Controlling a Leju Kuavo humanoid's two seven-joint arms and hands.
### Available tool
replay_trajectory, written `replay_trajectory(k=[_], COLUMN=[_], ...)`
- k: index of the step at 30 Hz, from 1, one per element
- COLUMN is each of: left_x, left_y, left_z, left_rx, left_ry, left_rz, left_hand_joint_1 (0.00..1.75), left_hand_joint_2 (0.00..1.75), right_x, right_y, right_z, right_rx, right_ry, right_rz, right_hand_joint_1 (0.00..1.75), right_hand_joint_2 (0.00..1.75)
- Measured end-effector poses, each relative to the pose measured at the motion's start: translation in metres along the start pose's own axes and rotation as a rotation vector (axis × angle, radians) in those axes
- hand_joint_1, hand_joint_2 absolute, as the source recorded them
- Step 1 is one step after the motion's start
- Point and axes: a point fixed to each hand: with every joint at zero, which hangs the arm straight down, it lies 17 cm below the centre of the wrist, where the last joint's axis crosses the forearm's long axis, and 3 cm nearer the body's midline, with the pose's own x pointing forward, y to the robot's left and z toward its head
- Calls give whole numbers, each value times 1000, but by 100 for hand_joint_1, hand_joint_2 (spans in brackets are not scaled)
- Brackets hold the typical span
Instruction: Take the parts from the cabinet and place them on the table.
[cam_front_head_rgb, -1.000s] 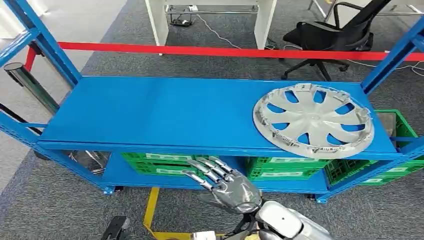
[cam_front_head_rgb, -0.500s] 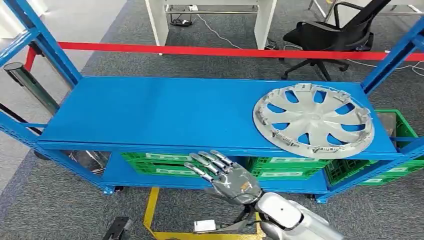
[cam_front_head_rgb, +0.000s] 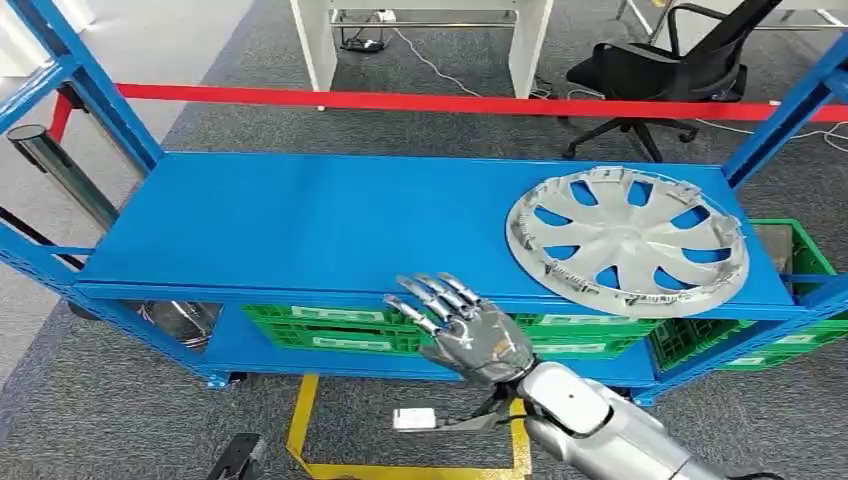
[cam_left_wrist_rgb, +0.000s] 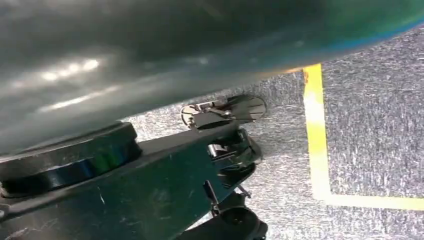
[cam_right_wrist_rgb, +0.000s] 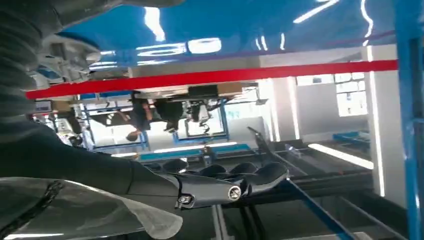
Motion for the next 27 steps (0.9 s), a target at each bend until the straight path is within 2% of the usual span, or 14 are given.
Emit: replay_trajectory(k=[7, 15, 27], left_x=[0, 0, 0], left_y=[0, 1, 2], left_z=[0, 0, 0], left_rx=[-1, 4, 6], left_ry=[-1, -1, 0], left_rz=[0, 11, 15], left_hand_joint_1=[0, 0, 0], left_hand_joint_2=[0, 0, 0], right_x=[-14, -51, -76], right_y=[1, 16, 17], right_z=[0, 12, 23], right_rx=[19, 128, 161], right_ry=[34, 138, 193], right_rz=[30, 76, 101], right_hand_joint_1=[0, 0, 0], right_hand_joint_2=[175, 175, 175])
